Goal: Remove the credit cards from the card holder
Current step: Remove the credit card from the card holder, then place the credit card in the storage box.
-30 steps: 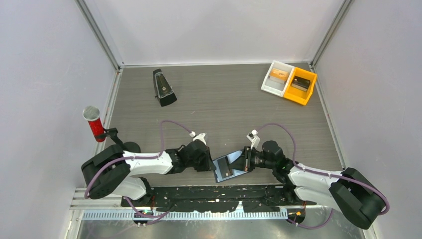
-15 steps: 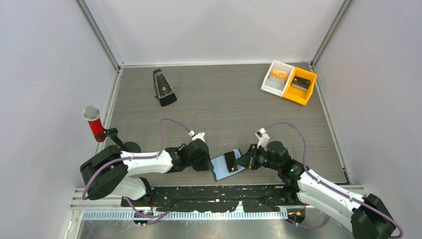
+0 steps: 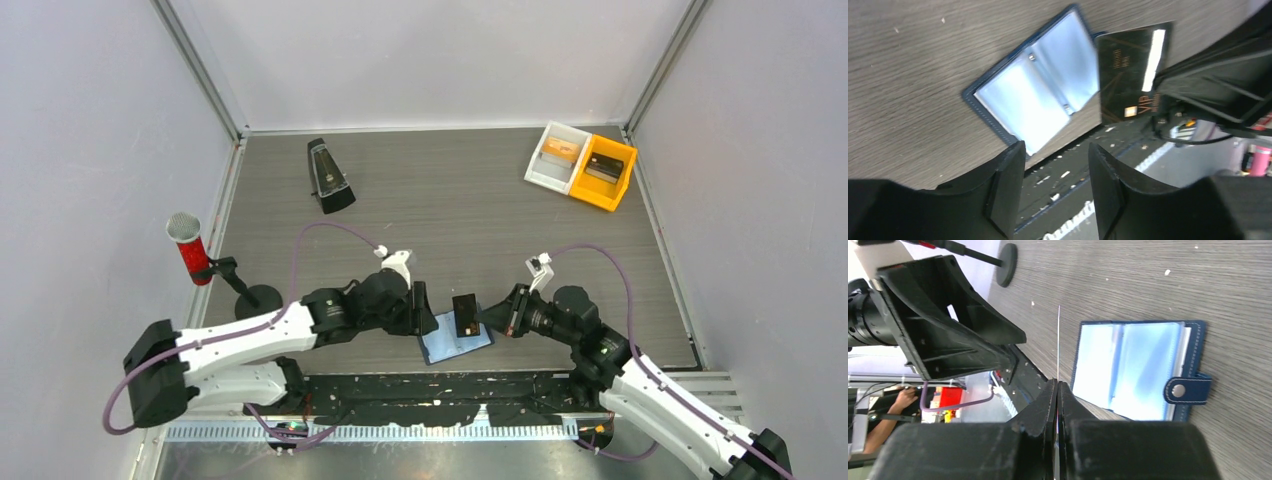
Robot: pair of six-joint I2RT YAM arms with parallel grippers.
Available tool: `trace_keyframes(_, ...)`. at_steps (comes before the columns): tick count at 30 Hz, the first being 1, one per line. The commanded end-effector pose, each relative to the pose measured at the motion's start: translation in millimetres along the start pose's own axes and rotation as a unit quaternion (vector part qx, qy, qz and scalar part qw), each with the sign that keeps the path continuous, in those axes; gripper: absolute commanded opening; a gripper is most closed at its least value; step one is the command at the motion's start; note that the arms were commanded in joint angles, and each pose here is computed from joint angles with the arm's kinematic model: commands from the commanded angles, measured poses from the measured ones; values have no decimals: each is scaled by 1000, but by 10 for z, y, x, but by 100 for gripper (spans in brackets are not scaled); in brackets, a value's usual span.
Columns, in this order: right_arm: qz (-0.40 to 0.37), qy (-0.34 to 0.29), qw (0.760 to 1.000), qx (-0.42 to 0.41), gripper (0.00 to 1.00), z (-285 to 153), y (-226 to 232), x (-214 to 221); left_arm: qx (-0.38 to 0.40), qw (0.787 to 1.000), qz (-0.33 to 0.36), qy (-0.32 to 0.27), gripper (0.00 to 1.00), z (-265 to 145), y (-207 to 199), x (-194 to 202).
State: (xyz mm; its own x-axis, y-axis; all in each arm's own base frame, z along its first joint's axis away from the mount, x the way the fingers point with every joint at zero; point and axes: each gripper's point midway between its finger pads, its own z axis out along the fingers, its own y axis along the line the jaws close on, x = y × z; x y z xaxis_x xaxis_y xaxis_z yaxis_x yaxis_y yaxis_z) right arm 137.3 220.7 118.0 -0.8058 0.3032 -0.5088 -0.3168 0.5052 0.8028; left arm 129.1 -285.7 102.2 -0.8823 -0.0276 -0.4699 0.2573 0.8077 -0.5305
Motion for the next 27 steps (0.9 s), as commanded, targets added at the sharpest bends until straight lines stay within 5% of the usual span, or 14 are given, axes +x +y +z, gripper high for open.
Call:
trace_keyframes(1, 8, -24, 998, -61, 5, -76, 372, -175, 29, 999, 8, -40, 54, -296, -164, -205)
trace_keyframes(11, 37, -51, 978, -200, 5, -277, 896, -276, 239, 965, -15, -111, 61, -749, -712, -339)
trace_keyframes(21, 38, -47, 960, -272, 5, -438, 1124, -248, 370, 925, -1, -87, 60, -853, -1217, -295)
trace_keyframes(24, 35, -39, 962, -269, 5, -427, 1087, -200, 388, 918, 2, -79, 50, -856, -1299, -268)
trace_keyframes(27, 22, -25, 962, -272, 6, -428, 1082, -143, 395, 916, 6, -66, 18, -838, -1329, -216)
